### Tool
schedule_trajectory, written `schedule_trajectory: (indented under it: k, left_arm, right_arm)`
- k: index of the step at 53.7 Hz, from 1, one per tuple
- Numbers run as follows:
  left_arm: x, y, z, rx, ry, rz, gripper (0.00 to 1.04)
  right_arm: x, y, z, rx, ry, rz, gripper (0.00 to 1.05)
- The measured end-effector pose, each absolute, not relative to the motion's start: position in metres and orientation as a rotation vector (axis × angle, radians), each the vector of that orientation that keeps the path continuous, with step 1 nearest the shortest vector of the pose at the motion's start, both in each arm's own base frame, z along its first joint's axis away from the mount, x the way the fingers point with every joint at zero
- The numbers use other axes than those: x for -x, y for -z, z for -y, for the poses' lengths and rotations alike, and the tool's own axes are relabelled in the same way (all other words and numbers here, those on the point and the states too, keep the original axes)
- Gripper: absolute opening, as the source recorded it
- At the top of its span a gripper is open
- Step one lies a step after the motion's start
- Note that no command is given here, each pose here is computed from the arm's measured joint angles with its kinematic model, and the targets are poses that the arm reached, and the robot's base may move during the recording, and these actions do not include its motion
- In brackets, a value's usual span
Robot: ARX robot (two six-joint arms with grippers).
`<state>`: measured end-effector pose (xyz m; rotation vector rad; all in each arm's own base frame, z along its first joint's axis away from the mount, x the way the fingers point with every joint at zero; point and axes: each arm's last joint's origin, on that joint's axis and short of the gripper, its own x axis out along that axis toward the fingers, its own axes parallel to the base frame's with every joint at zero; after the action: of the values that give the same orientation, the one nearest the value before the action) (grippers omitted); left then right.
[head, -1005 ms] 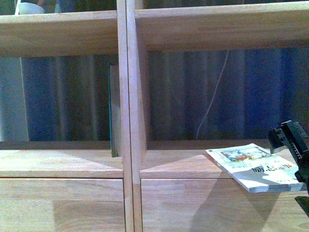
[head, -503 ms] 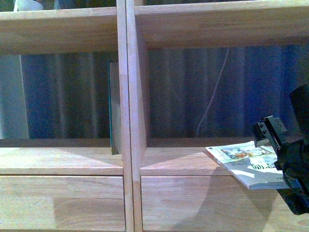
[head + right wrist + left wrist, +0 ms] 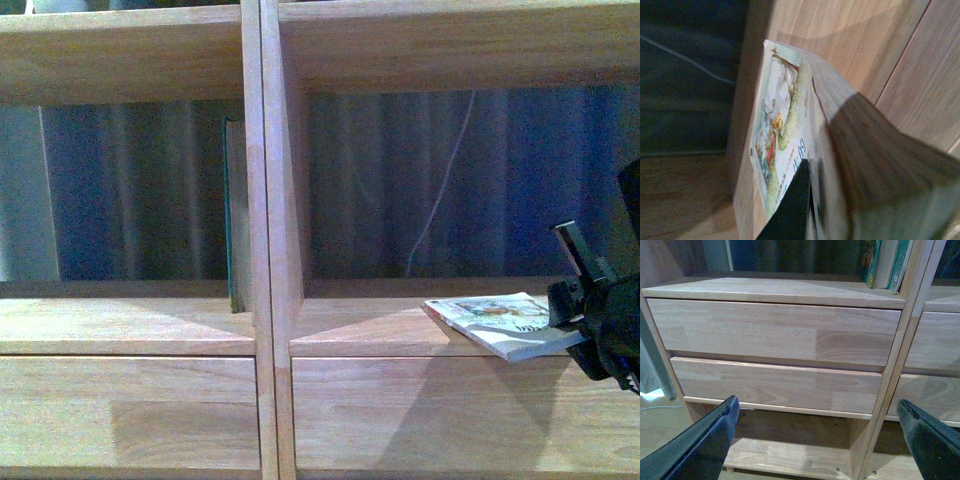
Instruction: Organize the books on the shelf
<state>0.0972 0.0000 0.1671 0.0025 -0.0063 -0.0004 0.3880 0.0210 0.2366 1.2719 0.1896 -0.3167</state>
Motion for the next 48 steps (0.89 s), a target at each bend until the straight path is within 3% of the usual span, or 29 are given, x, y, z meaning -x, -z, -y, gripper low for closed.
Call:
schedule_trajectory:
  k: [11,28,48]
  left_arm:
    - [-0.097,-0.167,0.000,-0.002,0.000,0.006,0.97]
    - [-0.097,-0.167,0.000,-0.002,0.000,0.006,0.97]
    - [-0.097,-0.167,0.000,-0.002,0.000,0.006,0.97]
  right_arm:
    - [-0.361,-0.246,-0.013,-1.253,0.312,-0.161,0.07]
    - [-0.290,-0.302,0.013,-1.108,0.224,-0.006,0.07]
    - [-0.227,-0.348,0.014,-1.004,0.152,0.121,0.07]
